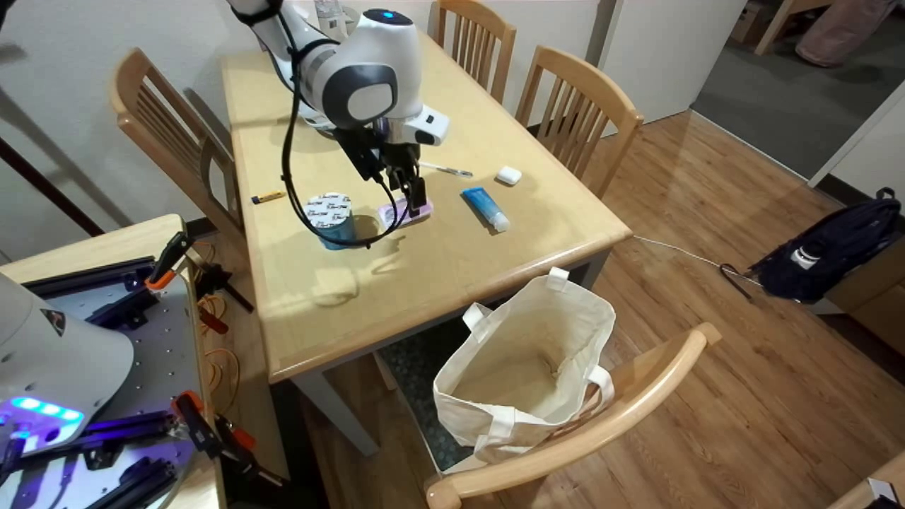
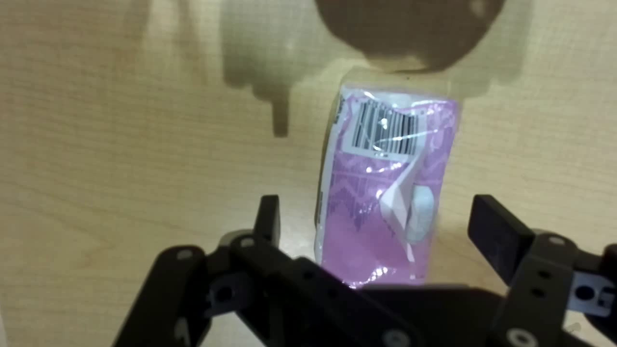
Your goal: Put the purple packet in the bag
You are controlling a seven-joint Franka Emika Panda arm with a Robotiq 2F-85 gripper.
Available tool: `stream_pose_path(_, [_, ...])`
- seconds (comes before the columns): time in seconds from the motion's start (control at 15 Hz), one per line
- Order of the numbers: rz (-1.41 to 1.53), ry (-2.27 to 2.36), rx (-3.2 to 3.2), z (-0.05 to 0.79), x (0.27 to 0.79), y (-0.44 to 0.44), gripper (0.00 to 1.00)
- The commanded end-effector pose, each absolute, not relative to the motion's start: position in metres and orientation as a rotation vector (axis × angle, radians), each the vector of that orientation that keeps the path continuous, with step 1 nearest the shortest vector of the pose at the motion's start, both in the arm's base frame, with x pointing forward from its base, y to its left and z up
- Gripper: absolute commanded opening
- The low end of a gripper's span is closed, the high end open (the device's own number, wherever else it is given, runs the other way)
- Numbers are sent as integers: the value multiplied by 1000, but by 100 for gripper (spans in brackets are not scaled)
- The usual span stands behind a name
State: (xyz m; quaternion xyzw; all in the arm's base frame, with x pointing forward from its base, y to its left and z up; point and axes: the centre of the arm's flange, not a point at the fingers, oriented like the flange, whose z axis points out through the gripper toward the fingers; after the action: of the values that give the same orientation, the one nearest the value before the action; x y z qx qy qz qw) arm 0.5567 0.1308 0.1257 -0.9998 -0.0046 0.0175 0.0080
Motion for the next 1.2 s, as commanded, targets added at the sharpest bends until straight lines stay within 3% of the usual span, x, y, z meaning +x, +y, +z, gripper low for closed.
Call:
stream_pose_path(0.0, [121,-2,-3116,126,561,130,100])
stream_pose_path(0.93, [145,-68,-2964,91,559,142,100])
stream_pose_path(1.0, [170,-65,-2960,85,560,143,75])
stream_pose_path(1.13, [205,-72,-2950,75,562,143,67])
